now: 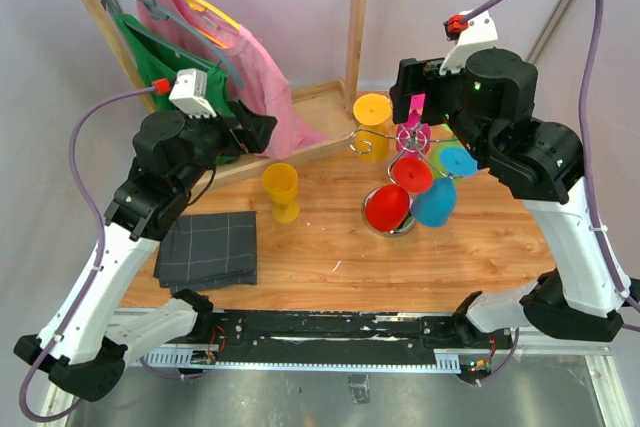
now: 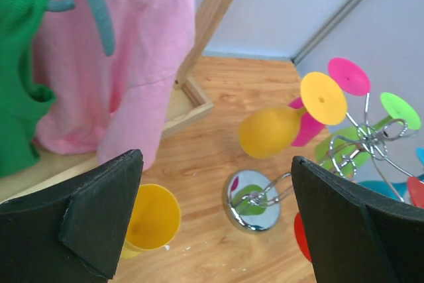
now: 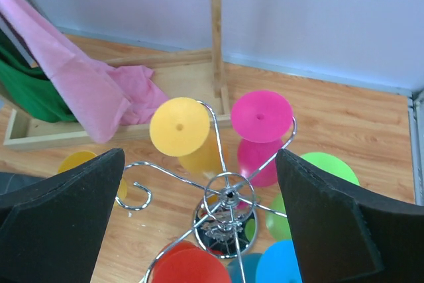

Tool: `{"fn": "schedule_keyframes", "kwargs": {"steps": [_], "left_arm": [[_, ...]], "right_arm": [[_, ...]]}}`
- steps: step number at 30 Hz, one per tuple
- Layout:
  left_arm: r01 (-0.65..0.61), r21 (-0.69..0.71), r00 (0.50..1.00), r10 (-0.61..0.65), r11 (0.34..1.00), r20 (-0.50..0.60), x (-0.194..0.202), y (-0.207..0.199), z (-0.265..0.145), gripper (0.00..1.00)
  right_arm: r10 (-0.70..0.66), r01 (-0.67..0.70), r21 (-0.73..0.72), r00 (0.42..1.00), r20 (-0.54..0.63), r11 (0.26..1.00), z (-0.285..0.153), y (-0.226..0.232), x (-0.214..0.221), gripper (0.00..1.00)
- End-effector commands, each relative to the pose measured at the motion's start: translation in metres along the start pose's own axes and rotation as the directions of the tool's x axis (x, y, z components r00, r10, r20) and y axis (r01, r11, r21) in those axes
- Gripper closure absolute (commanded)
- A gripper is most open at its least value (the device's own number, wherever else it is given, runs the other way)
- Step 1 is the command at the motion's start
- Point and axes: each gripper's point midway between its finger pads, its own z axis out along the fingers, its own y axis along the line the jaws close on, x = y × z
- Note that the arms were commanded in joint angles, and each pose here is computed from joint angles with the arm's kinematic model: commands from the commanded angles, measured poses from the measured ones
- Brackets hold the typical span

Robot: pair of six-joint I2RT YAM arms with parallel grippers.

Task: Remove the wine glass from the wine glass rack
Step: Pick up the wine glass from the wine rack.

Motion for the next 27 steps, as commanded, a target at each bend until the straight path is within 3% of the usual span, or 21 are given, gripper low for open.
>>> {"fn": "schedule_keyframes", "kwargs": {"steps": [1, 6, 14, 21, 27], "left_arm": [[0.068, 0.12, 0.998, -0.068, 0.99, -0.004, -0.011, -0.028, 0.007, 0.01], [0.103, 0.225, 0.994, -0.092, 0.969, -0.058, -0.008, -0.052, 0.019, 0.03], [0.191, 0.374, 0.974, -0.129, 0.907, -0.185, -0.006, -0.101, 0.053, 0.04], [0.374, 0.428, 0.895, -0.199, 0.823, -0.4, 0.014, -0.139, 0.081, 0.07], [0.432, 0.403, 0.854, -0.222, 0.807, -0.471, 0.032, -0.143, 0.097, 0.07]], "right_arm": [[0.044, -0.038, 0.082, 0.997, -0.069, 0.996, -0.004, -0.025, 0.018, 0.01], [0.124, -0.116, 0.078, 0.987, -0.105, 0.99, -0.006, -0.036, 0.031, 0.01], [0.141, -0.132, 0.096, 0.986, -0.094, 0.987, -0.013, -0.044, 0.03, 0.02], [0.136, -0.112, 0.213, 0.985, -0.103, 0.971, -0.024, -0.072, 0.039, 0.02], [0.175, -0.129, 0.32, 0.977, -0.12, 0.939, -0.022, -0.111, 0.05, 0.02]]}}
